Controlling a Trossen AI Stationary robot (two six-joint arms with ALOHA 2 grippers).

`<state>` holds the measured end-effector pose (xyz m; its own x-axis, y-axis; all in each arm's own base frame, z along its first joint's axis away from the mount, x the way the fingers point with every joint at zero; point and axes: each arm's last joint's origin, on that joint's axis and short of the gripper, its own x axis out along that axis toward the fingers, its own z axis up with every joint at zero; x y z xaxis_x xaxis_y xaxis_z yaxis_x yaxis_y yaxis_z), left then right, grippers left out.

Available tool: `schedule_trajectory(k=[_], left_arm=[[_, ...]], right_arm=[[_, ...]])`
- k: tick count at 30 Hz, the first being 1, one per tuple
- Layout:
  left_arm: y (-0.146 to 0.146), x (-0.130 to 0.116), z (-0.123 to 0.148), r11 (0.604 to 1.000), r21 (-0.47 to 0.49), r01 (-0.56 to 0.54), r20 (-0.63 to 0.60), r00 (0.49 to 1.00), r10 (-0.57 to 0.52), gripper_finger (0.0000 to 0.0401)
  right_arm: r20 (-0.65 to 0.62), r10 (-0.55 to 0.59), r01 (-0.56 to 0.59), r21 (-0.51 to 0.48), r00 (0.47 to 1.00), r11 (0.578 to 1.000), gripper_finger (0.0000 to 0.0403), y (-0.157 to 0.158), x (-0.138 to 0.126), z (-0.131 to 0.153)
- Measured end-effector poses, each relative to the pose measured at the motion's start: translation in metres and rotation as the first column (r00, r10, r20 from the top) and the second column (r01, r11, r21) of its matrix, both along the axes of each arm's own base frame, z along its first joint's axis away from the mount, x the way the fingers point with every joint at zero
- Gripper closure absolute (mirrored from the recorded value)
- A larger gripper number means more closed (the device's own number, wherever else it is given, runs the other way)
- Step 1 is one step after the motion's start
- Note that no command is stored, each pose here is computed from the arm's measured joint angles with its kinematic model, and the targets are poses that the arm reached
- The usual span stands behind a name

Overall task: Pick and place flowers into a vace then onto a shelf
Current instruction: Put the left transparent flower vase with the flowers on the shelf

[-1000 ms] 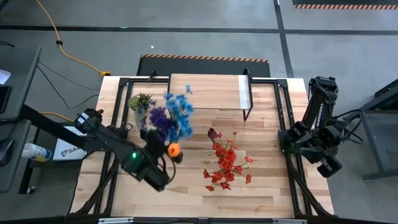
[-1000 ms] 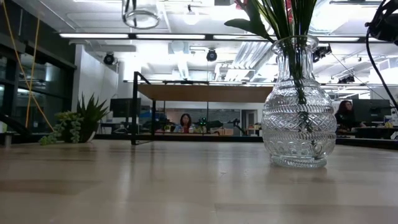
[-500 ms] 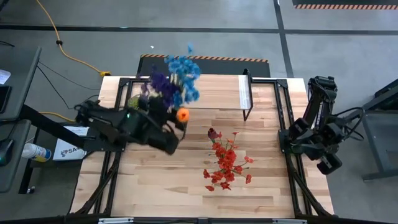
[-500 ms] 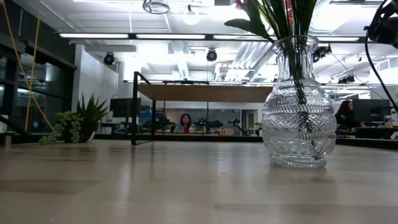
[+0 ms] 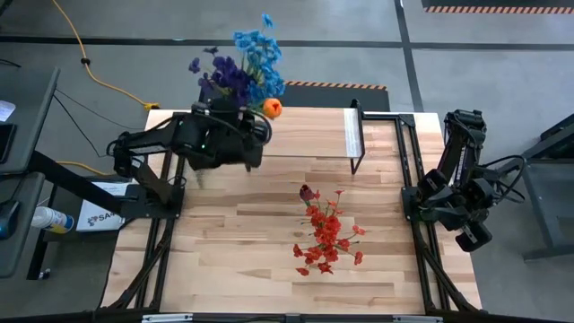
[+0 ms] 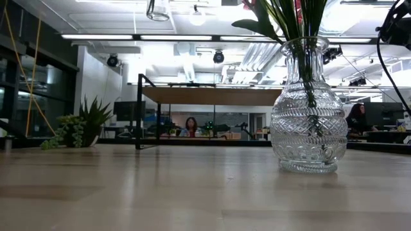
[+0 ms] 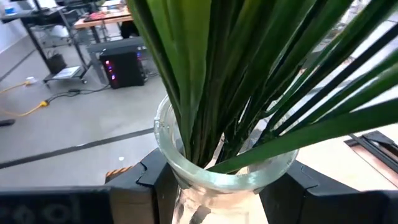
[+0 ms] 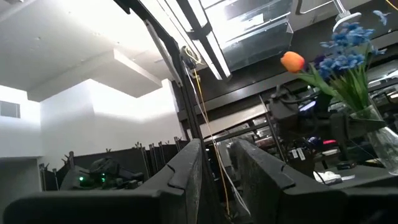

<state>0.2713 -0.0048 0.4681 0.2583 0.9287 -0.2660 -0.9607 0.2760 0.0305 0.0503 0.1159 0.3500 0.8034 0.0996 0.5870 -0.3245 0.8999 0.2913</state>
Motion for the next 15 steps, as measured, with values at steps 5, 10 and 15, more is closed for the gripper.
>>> schedule_trajectory(k=[5, 10, 15], left_arm=[[0.016, 0.004, 0.002, 0.999, -0.011, -0.043, 0.025, 0.999, 0.044, 0.0192], [0.032, 0.011, 0.007, 0.998, -0.01, -0.069, 0.066, 0.995, 0.069, 0.0192], [0.053, 0.02, 0.013, 0.998, -0.042, -0.04, 0.081, 0.996, 0.044, 0.0192]], right_arm=[[0.0, -0.001, 0.001, -0.002, 1.0, 1.0, 0.0309, 0.0, 0.0, 0.0], [0.0, -0.001, 0.001, -0.003, 1.0, 1.0, 0.0309, 0.0, 0.0, 0.0], [0.0, -0.001, 0.001, -0.003, 1.0, 1.0, 0.0308, 0.0, 0.0, 0.0]])
